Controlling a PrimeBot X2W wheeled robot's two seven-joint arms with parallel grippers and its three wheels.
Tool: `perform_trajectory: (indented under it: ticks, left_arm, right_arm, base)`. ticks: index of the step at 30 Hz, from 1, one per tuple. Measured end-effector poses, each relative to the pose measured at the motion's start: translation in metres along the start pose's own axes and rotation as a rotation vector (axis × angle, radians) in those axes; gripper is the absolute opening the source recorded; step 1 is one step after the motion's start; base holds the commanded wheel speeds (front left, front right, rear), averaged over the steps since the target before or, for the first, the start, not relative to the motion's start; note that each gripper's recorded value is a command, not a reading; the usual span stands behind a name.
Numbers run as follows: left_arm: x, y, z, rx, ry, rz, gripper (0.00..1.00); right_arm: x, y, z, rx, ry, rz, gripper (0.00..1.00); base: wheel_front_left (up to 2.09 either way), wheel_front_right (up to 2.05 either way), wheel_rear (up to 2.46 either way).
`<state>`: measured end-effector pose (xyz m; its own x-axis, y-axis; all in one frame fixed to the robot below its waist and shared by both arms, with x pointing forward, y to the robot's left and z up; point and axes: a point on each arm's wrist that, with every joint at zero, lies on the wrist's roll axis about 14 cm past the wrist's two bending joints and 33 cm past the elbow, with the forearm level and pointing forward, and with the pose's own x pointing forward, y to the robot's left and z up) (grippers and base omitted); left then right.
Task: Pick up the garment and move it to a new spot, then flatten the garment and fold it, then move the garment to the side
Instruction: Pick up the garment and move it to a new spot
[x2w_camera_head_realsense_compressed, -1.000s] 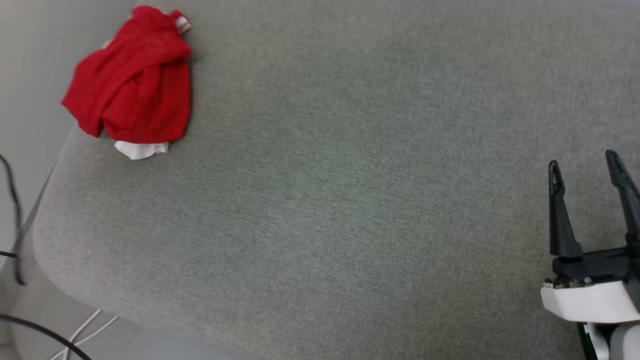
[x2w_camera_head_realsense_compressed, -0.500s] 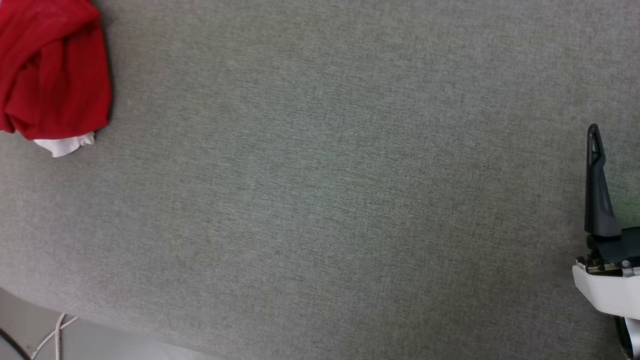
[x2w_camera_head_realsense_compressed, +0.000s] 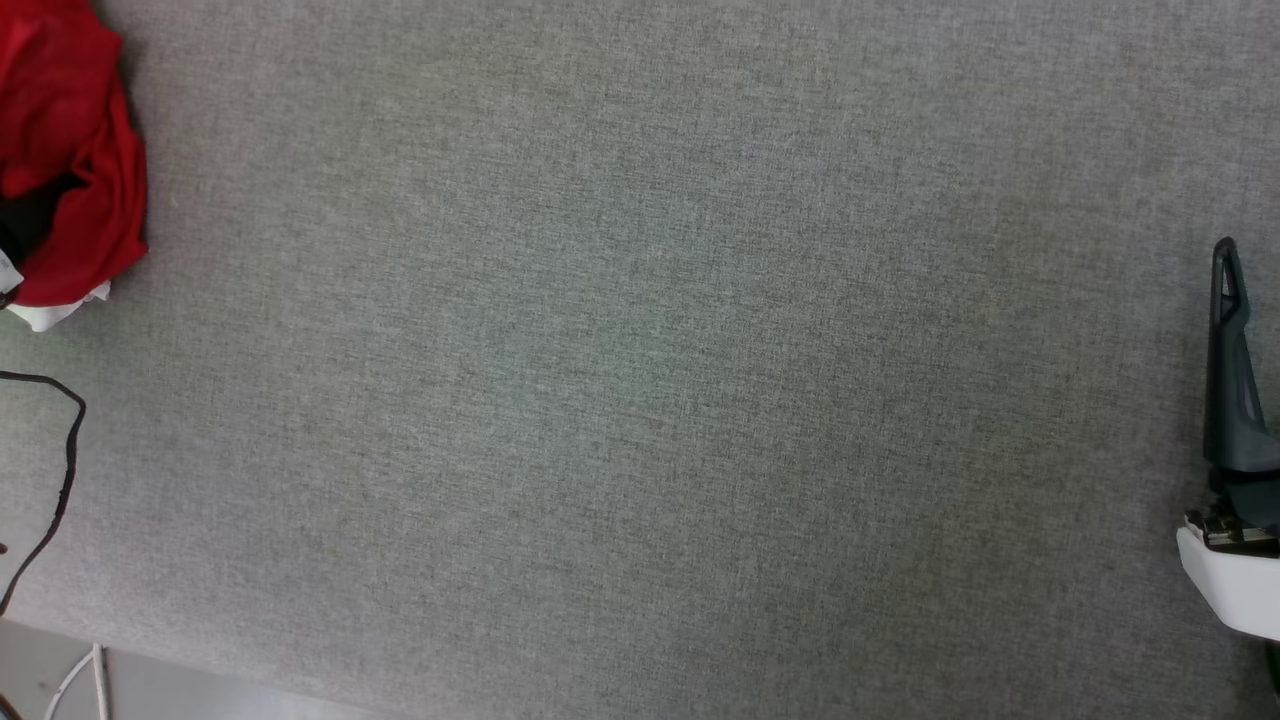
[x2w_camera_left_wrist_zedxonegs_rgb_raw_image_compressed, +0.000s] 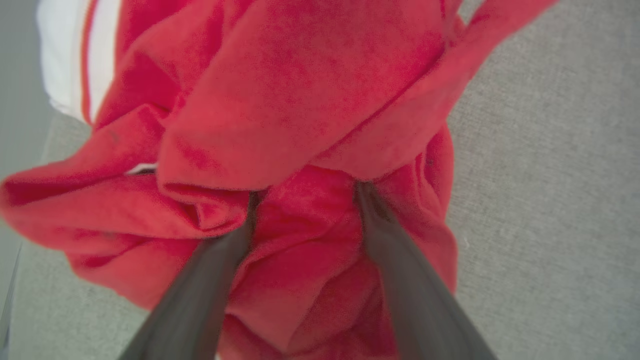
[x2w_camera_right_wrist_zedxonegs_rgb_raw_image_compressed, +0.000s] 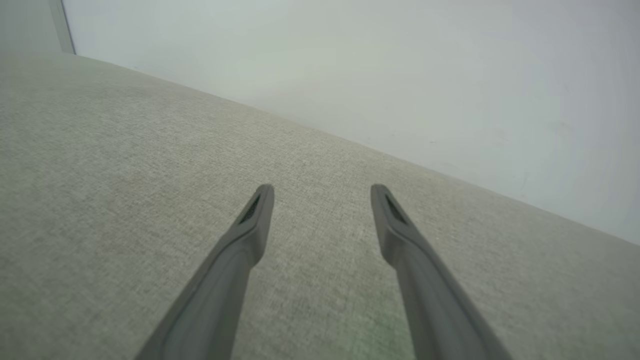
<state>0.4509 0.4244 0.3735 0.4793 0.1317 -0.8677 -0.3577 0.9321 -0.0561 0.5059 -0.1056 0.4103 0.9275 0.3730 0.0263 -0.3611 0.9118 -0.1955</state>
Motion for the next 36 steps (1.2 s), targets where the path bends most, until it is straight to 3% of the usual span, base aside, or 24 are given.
perform_trajectory:
  ticks: [4,5,6,7,14,23,30,36]
  left_arm:
    - [0.007,-0.005,-0.009,0.004,0.040,-0.011,1.00]
    - [0.007,-0.005,-0.008,0.010,0.038,-0.010,0.78]
    - [0.006,-0.004,-0.007,0.012,0.031,-0.009,0.25]
    - [0.005,-0.005,-0.006,0.009,0.022,-0.012,0.00]
    - [-0.022,-0.005,0.024,0.083,-0.109,-0.012,0.00]
    - [-0.108,-0.031,0.107,0.278,-0.403,-0.047,0.00]
    - [-0.173,-0.083,0.147,0.443,-0.563,-0.119,0.00]
    - [-0.207,-0.151,0.164,0.618,-0.651,-0.202,0.00]
  right_arm:
    - [0.000,0.000,-0.003,0.000,0.007,0.002,1.00]
    - [0.000,0.000,-0.003,0.000,0.006,0.003,1.00]
    - [0.000,0.000,-0.003,0.000,0.006,0.003,1.00]
    - [0.000,0.001,-0.003,0.000,0.006,0.004,1.00]
    - [-0.001,0.007,0.016,0.014,-0.023,0.014,1.00]
    - [-0.005,0.016,0.063,0.048,-0.102,0.008,1.00]
    - [-0.016,0.018,0.100,0.072,-0.162,-0.017,1.00]
    - [-0.034,0.002,0.117,0.068,-0.180,-0.081,1.00]
  base:
    - [0.00,0.00,0.00]
    - [0.00,0.00,0.00]
    - [0.00,0.00,0.00]
    - [0.00,0.00,0.00]
    - [0.00,0.00,0.00]
    - [0.00,0.00,0.00]
    - [0.00,0.00,0.00]
    - [0.00,0.00,0.00]
